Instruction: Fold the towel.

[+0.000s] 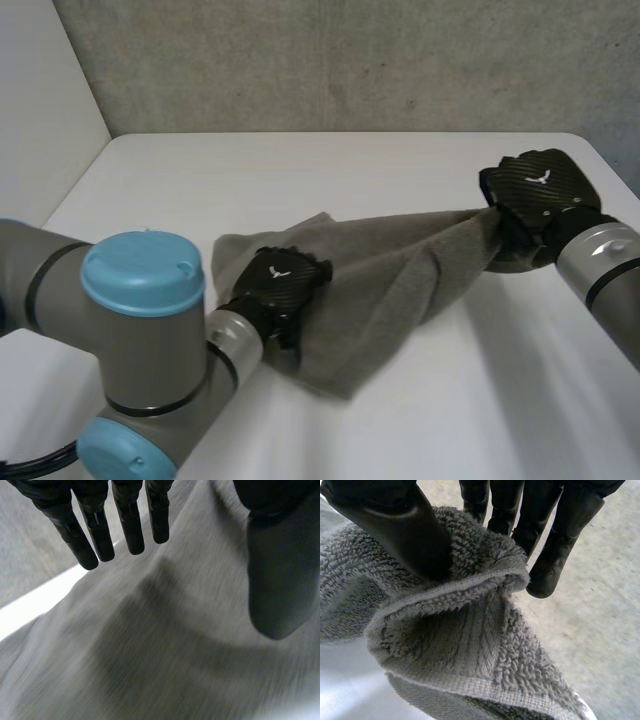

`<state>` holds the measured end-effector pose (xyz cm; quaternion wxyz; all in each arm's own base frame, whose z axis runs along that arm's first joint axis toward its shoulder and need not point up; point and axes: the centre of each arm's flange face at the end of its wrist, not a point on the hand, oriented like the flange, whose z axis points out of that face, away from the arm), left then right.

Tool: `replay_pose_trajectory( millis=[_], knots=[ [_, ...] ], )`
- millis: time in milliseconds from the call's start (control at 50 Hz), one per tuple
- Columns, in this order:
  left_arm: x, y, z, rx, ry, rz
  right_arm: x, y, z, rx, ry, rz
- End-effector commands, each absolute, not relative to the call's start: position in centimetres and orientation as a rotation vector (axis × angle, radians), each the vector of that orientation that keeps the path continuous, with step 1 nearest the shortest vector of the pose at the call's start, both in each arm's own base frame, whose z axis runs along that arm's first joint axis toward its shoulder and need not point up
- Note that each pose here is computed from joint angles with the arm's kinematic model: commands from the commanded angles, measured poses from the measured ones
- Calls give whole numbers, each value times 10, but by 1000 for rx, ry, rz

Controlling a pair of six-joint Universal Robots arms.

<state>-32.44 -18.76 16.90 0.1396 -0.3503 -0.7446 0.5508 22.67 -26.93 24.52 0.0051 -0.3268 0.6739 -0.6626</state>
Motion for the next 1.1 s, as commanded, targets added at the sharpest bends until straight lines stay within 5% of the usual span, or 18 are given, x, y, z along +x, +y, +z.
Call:
replay_pose_trajectory(
  millis=[20,820,920,1020,1100],
  knots=[
    [-302,-200,155,-1121,-2204,1569,216,-282,231,-1018,2210,-1996],
    [-317,-236,110,-1369,-2124,1713,217,-285,217,-1085,2245,-1950],
    [-316,-242,128,-1310,-2118,1785,217,-285,231,-1063,2216,-2000],
    [-307,-231,229,-1037,-1925,2035,211,-271,291,-1003,2094,-2171],
    [-299,-218,278,-874,-1792,2114,212,-249,345,-977,1957,-2219]
  ],
)
